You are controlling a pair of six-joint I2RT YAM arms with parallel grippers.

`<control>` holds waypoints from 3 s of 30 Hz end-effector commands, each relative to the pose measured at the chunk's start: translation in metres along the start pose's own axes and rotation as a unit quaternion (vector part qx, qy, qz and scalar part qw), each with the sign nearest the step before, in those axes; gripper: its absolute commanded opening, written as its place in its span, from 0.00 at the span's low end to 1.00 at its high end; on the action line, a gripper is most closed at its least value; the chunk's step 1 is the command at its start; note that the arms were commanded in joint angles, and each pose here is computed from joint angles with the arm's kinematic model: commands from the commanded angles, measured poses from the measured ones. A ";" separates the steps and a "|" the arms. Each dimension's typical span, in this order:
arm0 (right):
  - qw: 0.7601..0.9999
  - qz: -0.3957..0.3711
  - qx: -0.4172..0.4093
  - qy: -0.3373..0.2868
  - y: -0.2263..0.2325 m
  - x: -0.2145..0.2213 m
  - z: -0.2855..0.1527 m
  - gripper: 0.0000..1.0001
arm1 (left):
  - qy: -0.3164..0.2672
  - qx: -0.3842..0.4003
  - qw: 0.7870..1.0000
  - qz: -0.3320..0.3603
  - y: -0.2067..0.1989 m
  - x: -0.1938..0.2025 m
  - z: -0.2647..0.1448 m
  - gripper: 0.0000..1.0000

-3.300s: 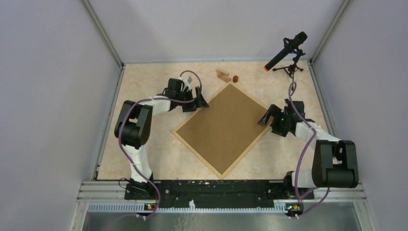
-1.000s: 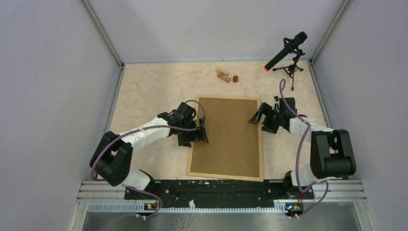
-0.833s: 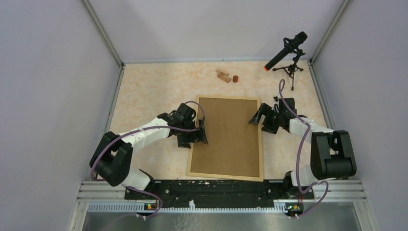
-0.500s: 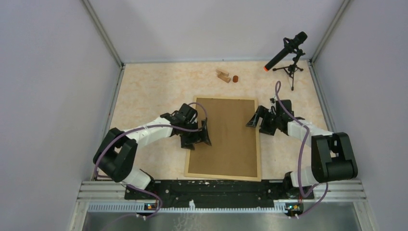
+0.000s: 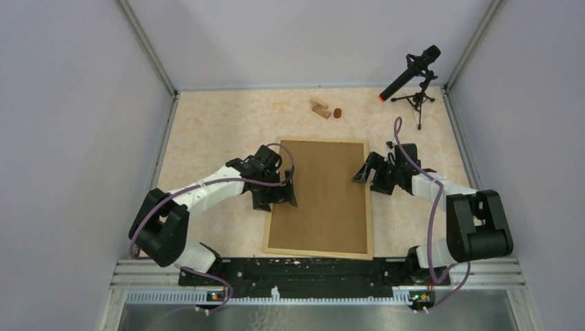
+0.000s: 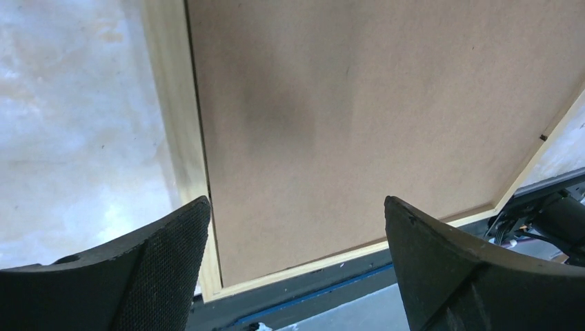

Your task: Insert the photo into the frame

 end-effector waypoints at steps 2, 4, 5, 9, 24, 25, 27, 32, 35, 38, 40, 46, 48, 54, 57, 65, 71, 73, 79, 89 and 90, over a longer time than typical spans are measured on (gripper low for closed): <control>0.996 0.025 0.025 0.078 -0.011 0.039 0.004 0.83 | 0.003 -0.030 0.999 -0.023 0.015 0.014 -0.021 0.99; 0.996 0.025 0.025 0.078 -0.011 0.039 0.004 0.83 | 0.016 -0.033 0.999 -0.028 0.020 0.021 -0.022 0.99; 0.996 0.025 0.024 0.079 -0.011 0.040 0.004 0.83 | 0.020 -0.027 0.999 -0.027 0.019 0.024 -0.022 0.99; 0.996 0.027 0.023 0.084 -0.012 0.042 0.004 0.83 | 0.029 -0.021 0.999 -0.034 0.019 0.030 -0.017 0.99; 0.996 0.022 0.022 0.086 -0.012 0.045 0.002 0.83 | 0.063 -0.042 0.997 -0.031 0.022 0.046 0.009 0.99; 0.996 0.022 0.021 0.087 -0.012 0.045 0.002 0.83 | 0.065 -0.044 0.996 -0.030 0.022 0.047 0.010 0.99; 0.996 0.022 0.021 0.087 -0.012 0.045 0.002 0.83 | 0.069 -0.046 0.996 -0.029 0.023 0.049 0.012 0.99; 0.996 0.024 0.013 0.089 -0.011 0.047 0.003 0.83 | 0.084 -0.017 0.996 -0.021 0.014 0.053 0.015 0.99; 0.995 0.034 -0.002 0.094 -0.008 0.052 0.004 0.82 | 0.095 0.015 0.995 -0.014 0.005 0.055 0.014 0.99; 0.993 0.057 -0.029 0.102 -0.002 0.061 0.004 0.81 | 0.101 0.062 0.993 -0.008 -0.007 0.055 0.014 0.98; 0.991 0.079 -0.048 0.102 0.004 0.067 0.004 0.80 | 0.093 0.086 0.992 -0.005 -0.015 0.050 0.014 0.98; 0.991 0.087 -0.052 0.085 0.009 0.068 0.004 0.79 | 0.081 0.078 0.994 -0.002 -0.017 0.036 0.022 0.98; 0.993 0.079 -0.038 0.078 0.007 0.062 0.004 0.80 | 0.076 0.056 0.995 0.009 -0.014 0.031 0.022 0.97; 0.995 0.053 -0.005 0.080 0.000 0.053 0.007 0.81 | -0.004 -0.049 0.999 0.011 0.020 0.018 -0.009 0.99; 0.995 0.051 -0.004 0.087 -0.001 0.053 0.011 0.81 | -0.016 -0.087 0.996 -0.010 0.035 0.014 -0.020 0.99; 0.994 0.048 -0.003 0.096 -0.003 0.054 0.013 0.81 | -0.016 -0.101 0.994 -0.033 0.040 0.012 -0.017 0.99; 0.994 0.047 -0.003 0.094 -0.003 0.054 0.012 0.81 | 0.016 -0.057 0.998 -0.035 0.029 0.018 -0.001 0.98; 0.994 0.047 -0.005 0.094 -0.002 0.054 0.012 0.81 | 0.023 -0.054 0.998 -0.036 0.029 0.020 0.003 0.98; 0.994 0.047 -0.009 0.095 -0.001 0.053 0.012 0.81 | 0.038 -0.058 0.997 -0.041 0.034 0.024 0.014 0.98; 0.992 0.055 -0.028 0.108 0.001 0.059 0.017 0.80 | 0.083 0.073 0.993 -0.034 0.018 0.031 0.022 0.96; 0.992 0.058 -0.029 0.110 0.001 0.061 0.017 0.80 | 0.086 0.092 0.991 -0.038 0.017 0.031 0.022 0.96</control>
Point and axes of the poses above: each gripper's point midway between its finger pads, its own z axis out along the fingers, its own y axis along the line the jaws close on, x = y × z, the point moved 3 cm from there along -z, back along the fingers, and after that the axes turned 8 degrees about -z, right-handed, at the moved point
